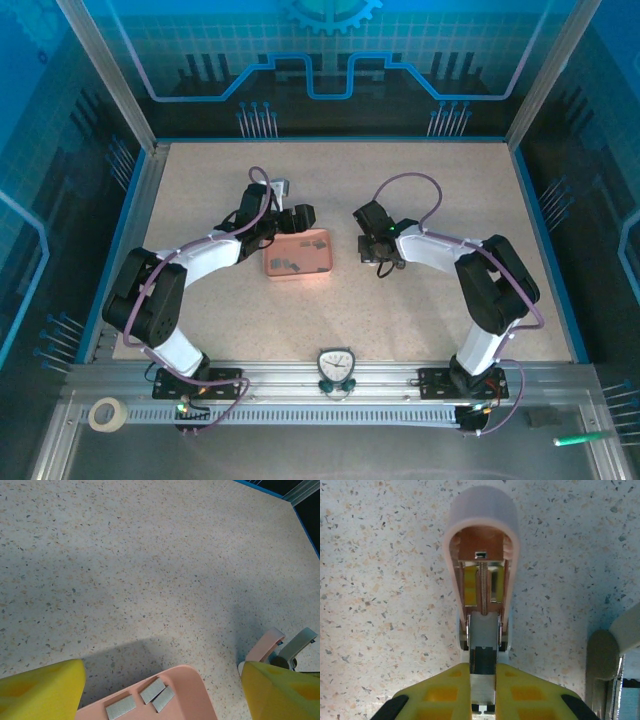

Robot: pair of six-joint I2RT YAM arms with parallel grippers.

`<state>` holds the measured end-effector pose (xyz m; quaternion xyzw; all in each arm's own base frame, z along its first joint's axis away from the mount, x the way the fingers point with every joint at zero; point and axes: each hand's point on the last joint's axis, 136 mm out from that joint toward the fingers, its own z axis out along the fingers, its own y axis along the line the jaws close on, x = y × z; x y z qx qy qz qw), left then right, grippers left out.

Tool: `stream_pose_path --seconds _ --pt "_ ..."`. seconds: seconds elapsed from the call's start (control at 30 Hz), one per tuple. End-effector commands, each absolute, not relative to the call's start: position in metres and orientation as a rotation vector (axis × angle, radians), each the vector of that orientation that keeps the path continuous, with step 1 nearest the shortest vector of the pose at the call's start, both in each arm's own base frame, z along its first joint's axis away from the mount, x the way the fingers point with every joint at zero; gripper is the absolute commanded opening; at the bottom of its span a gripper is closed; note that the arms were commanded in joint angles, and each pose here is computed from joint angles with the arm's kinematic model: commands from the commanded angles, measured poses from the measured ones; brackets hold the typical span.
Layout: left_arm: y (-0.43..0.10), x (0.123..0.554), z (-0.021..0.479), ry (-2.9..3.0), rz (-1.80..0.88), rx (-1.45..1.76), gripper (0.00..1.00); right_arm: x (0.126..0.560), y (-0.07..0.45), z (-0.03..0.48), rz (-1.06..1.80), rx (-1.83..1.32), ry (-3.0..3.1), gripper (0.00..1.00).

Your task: Load the staples into the stapler

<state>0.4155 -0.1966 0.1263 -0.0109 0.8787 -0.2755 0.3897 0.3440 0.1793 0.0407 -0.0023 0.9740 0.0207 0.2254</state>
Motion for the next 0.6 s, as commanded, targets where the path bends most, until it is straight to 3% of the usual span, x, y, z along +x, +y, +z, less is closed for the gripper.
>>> stream_pose_path --seconds 0.0,0.33,0.57 --pt "-0.196 0.417 0.136 2.201 -0.713 0.002 0.83 0.338 0.176 0.03 0.042 0.001 2.711 0.15" --pt "-0.196 0.417 0.133 2.205 -0.718 -0.001 0.82 0.334 0.175 0.029 0.037 -0.002 2.721 0.16" --pt "-0.198 0.417 0.134 2.206 -0.725 0.002 0.83 0.337 0.177 0.061 0.051 -0.01 2.658 0.29"
